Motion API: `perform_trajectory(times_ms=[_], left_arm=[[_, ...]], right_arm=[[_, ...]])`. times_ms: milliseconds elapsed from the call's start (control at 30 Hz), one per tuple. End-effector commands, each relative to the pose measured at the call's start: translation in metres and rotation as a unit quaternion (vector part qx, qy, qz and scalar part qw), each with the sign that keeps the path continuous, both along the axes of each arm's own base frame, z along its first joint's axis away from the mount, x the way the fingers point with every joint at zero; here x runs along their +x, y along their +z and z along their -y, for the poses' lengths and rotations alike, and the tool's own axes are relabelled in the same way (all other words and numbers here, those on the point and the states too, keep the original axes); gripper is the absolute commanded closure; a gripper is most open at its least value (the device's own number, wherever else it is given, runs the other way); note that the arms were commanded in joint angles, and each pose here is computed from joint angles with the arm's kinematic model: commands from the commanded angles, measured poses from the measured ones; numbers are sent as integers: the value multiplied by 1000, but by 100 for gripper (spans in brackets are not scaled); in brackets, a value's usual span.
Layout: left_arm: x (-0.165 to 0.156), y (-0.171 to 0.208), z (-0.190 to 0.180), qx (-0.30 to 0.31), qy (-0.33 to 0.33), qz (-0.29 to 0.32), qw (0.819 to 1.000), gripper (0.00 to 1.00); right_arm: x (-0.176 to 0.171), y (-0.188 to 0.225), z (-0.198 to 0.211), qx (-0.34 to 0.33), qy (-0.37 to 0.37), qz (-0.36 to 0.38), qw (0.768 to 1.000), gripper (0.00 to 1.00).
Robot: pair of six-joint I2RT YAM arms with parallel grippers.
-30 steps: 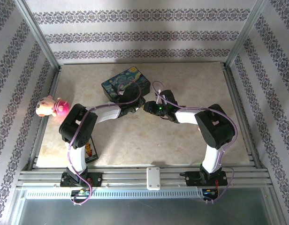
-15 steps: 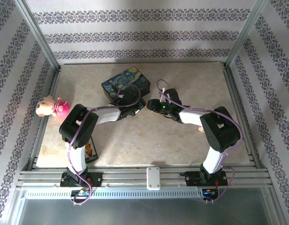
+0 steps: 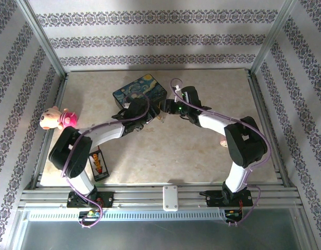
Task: Unlock the padlock with the key
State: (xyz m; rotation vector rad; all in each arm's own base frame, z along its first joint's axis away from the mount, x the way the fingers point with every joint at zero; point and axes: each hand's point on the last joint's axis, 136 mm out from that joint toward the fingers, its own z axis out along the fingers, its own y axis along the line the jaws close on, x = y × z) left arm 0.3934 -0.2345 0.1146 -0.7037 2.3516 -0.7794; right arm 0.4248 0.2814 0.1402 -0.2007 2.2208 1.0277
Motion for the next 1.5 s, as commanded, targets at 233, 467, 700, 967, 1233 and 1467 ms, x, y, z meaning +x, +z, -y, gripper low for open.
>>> perform_trajectory(times_ms=[233,467,700,967,1233,1467], left_arm=[[2,54,-89,158,21,33,987,1],[11,49,-142,183,63,20,981,1],[26,44,-165,206,68,16,976,1],[40,30,-172,224,64,-5,972,1],[45,22,-174,229,68,-7,971,1],[50,18,-174,231,69,-9,970,1]], right_arm=[[-15,-56,-15,-72,62,-60,994,63],[-18,-71,-14,-104,64,-73,990,63],[-11,-78,-15,-120,66,-77,988,64],[-6,-87,-17,-131,70,-85,985,64],[-1,-94,-20,-140,76,-87,983,65],[3,-99,-23,-149,81,-90,981,70]])
